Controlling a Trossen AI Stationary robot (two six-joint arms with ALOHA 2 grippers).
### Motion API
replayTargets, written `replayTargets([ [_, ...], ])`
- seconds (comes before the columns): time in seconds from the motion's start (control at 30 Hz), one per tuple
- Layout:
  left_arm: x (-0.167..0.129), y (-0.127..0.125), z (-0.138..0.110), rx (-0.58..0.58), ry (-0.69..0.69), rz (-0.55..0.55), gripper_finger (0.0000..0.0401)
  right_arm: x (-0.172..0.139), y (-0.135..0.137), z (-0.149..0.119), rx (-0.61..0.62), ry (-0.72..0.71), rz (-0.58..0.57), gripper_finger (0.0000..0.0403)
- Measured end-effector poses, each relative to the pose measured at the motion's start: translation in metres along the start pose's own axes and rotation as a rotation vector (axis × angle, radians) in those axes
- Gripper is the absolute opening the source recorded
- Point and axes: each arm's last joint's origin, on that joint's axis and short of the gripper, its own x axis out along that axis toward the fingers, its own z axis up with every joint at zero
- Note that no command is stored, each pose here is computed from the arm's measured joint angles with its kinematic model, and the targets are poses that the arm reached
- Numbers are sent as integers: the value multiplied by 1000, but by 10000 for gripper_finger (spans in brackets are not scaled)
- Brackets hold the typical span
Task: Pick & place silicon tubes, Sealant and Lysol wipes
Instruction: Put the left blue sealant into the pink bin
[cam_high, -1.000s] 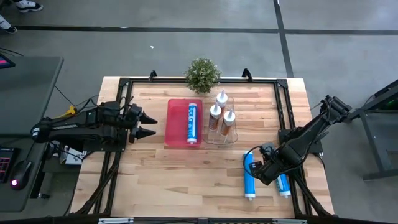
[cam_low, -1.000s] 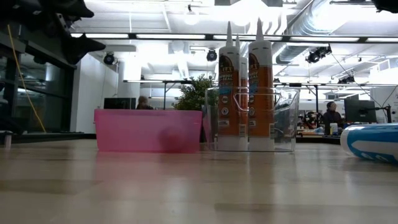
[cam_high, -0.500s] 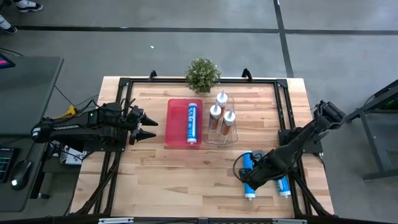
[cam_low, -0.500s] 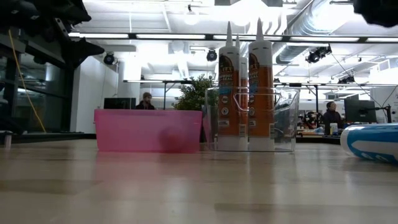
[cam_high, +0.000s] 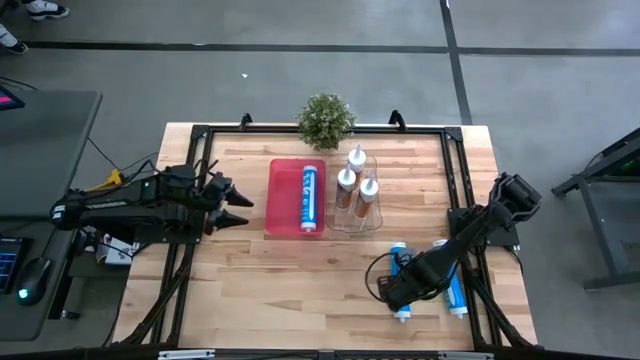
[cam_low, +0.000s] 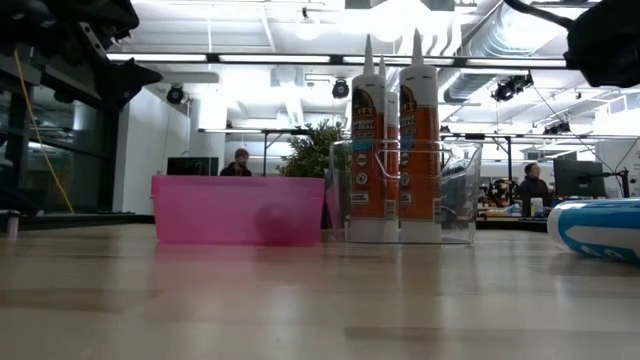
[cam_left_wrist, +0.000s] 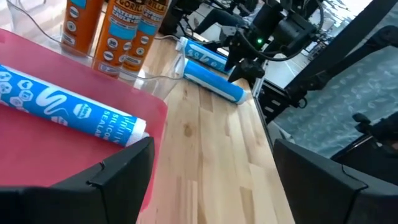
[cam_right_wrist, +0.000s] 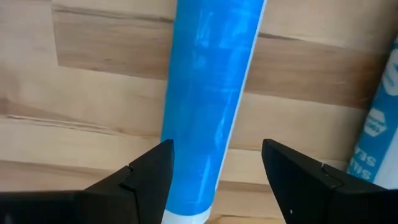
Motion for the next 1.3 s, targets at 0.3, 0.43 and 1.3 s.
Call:
replayTargets([
  [0.3, -18, -2, -8, -30, -15, 7, 323, 0, 2, 4, 14, -4, -1, 239],
  [0.43, -28, -3, -12, -35, -51, 23, 323, 0, 4, 7, 26, -3, 0, 239],
  [1.3, -44, -3, -21, -13, -91, 61, 324, -2, 6, 18, 78, 42, -56, 354],
])
